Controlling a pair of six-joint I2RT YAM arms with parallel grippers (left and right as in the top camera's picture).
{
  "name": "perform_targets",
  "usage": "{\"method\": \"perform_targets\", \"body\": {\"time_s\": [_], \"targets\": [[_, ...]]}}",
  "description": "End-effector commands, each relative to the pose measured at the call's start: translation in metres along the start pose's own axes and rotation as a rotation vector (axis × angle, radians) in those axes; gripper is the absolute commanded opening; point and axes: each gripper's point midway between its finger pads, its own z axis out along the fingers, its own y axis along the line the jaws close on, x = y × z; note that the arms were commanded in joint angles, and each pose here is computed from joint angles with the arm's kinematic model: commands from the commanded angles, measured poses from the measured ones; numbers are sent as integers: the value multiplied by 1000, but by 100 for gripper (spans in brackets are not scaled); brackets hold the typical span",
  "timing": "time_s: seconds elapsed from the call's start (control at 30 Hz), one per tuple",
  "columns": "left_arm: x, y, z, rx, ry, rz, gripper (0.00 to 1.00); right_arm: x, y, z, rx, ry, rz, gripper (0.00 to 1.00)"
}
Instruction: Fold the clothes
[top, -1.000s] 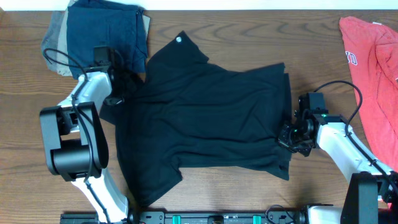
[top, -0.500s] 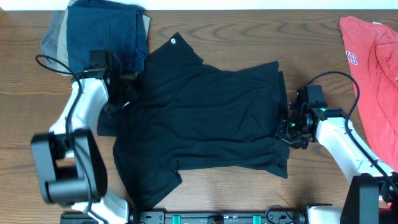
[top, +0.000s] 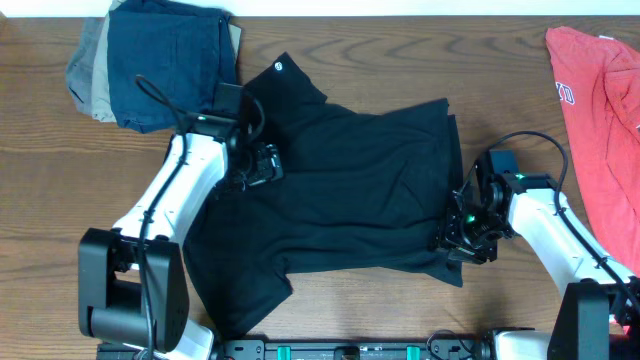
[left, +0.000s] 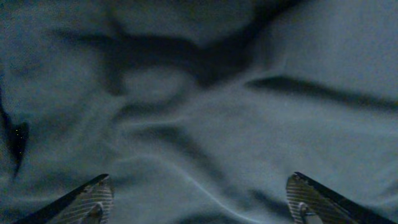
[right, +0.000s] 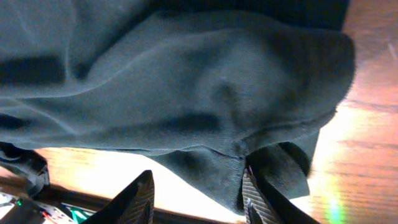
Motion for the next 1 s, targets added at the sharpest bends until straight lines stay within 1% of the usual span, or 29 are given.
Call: {"method": "perform_targets", "body": {"time_s": [0.0, 0.13, 0.27, 0.4, 0.43, 0.6, 0.67, 0.8, 0.97], "targets": [[5, 5, 4, -44, 2, 20, 92, 9, 1, 7, 16, 20, -24, 44], [8, 6, 4, -50, 12, 20, 92, 7, -9, 14, 88, -7, 26, 43], [11, 7, 3, -56, 25, 19, 92, 0, -19, 19, 131, -52, 78, 44], [12, 8, 3, -59, 30, 18, 93, -8, -36, 16, 221, -110, 144, 45], [12, 8, 3, -59, 31, 18, 93, -10, -36, 16, 221, -120, 148, 44], [12, 8, 3, -59, 31, 18, 93, -11, -25, 18, 159, -110, 135, 35], [12, 8, 3, -59, 31, 18, 93, -9, -20, 19, 136, -94, 114, 35], [12, 8, 3, -59, 30, 18, 93, -2, -11, 22, 97, -64, 78, 36], [12, 8, 3, -60, 31, 18, 93, 1, -5, 25, 101, -56, 48, 41]]}}
